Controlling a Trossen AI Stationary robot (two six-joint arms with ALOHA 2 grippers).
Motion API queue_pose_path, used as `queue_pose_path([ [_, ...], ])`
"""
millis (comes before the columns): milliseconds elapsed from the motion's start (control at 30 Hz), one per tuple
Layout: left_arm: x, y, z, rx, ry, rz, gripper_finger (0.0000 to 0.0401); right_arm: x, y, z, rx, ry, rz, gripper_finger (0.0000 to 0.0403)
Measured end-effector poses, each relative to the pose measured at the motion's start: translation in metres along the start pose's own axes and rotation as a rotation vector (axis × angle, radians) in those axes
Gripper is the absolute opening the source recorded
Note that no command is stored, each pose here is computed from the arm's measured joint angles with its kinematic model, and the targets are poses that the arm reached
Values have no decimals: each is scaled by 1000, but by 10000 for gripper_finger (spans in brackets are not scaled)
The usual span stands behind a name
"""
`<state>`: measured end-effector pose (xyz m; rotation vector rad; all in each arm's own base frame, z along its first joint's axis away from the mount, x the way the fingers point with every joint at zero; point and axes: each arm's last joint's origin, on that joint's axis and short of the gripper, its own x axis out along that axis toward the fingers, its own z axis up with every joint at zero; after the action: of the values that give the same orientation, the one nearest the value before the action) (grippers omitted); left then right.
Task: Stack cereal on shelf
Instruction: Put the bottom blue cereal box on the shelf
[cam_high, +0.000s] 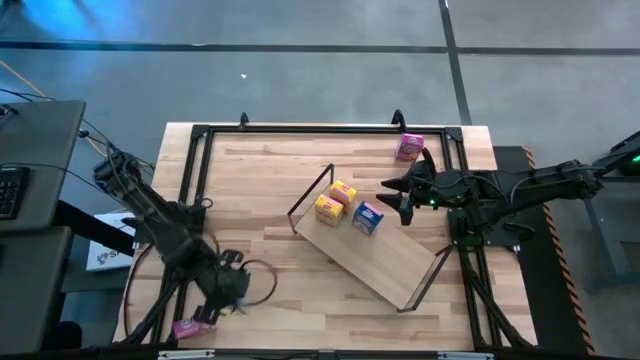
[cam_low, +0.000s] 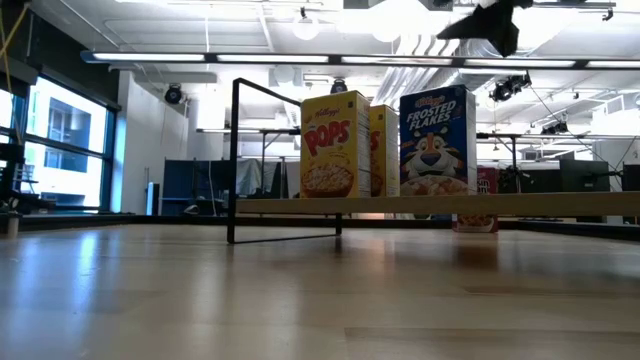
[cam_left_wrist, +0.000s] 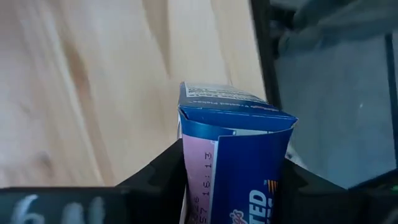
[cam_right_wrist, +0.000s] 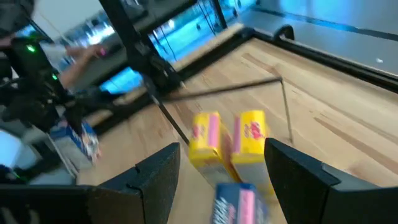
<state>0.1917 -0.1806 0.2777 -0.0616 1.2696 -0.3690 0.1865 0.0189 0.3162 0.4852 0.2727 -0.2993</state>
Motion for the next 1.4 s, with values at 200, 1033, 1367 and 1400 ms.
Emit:
queue_pose_path([
  [200, -47, 32, 55, 115, -171, 92, 129, -1, 8, 12, 23, -122, 78, 229],
  [1033, 29, 131, 193, 441, -230, 411, 127, -29, 22, 54, 41, -556, 264, 229],
  [1367, 54, 142, 200, 466, -213, 431, 127, -28, 22, 54, 42, -559, 250, 229],
  [1400, 54, 142, 200, 475, -211, 434, 127, -28, 22, 54, 43, -559, 250, 229],
])
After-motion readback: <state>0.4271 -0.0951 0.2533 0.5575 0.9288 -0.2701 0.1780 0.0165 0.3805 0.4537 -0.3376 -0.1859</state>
